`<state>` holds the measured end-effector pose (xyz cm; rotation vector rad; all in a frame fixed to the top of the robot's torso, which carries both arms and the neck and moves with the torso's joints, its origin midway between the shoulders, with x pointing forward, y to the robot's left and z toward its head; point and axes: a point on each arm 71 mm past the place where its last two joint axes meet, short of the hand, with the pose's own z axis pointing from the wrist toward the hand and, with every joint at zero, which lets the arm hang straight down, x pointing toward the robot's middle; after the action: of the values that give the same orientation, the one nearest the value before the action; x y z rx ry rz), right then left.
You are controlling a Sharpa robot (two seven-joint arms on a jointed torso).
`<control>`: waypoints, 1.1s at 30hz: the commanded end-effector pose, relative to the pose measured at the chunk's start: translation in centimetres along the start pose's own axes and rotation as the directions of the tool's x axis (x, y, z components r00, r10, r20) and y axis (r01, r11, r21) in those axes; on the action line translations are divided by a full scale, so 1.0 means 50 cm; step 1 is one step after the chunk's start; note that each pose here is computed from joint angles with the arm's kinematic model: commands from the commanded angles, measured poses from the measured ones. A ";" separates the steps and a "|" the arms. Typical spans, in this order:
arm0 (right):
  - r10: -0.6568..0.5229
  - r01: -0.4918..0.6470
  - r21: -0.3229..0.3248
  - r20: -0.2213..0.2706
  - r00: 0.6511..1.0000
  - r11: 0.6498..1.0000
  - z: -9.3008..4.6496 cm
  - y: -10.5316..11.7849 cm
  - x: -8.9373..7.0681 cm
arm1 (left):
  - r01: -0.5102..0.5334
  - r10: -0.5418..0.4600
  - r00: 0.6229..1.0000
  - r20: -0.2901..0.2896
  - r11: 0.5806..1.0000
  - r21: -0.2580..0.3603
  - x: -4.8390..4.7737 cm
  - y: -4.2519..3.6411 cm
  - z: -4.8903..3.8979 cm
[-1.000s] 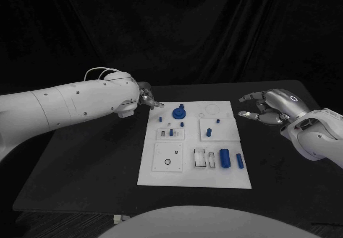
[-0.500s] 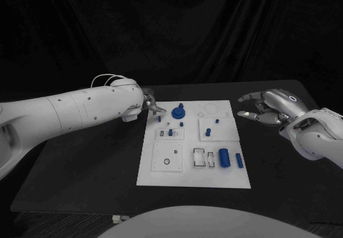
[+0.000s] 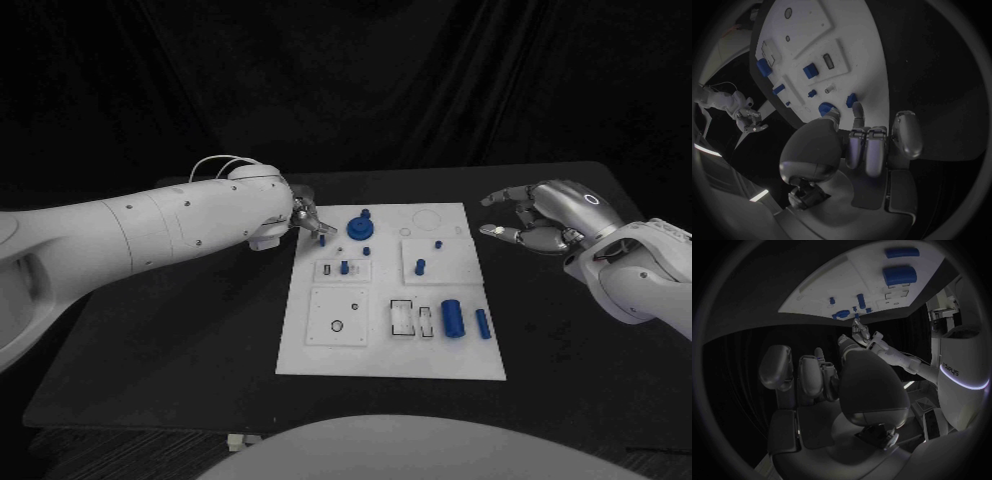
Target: Assemble the parts on the task board
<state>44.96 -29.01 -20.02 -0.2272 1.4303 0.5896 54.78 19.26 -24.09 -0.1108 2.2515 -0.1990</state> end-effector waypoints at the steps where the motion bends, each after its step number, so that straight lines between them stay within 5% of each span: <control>1: 0.001 -0.001 -0.001 -0.003 1.000 1.000 -0.001 0.001 0.002 | -0.010 0.010 1.000 -0.019 1.000 0.014 0.006 -0.004 0.001; 33: 0.000 0.000 0.007 -0.007 1.000 1.000 -0.003 -0.002 0.002 | -0.003 0.004 1.000 -0.025 0.999 0.044 0.021 -0.007 0.012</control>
<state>44.95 -29.08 -20.07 -0.2270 1.4337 0.5886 54.57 18.97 -25.20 -0.0930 2.2839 -0.2073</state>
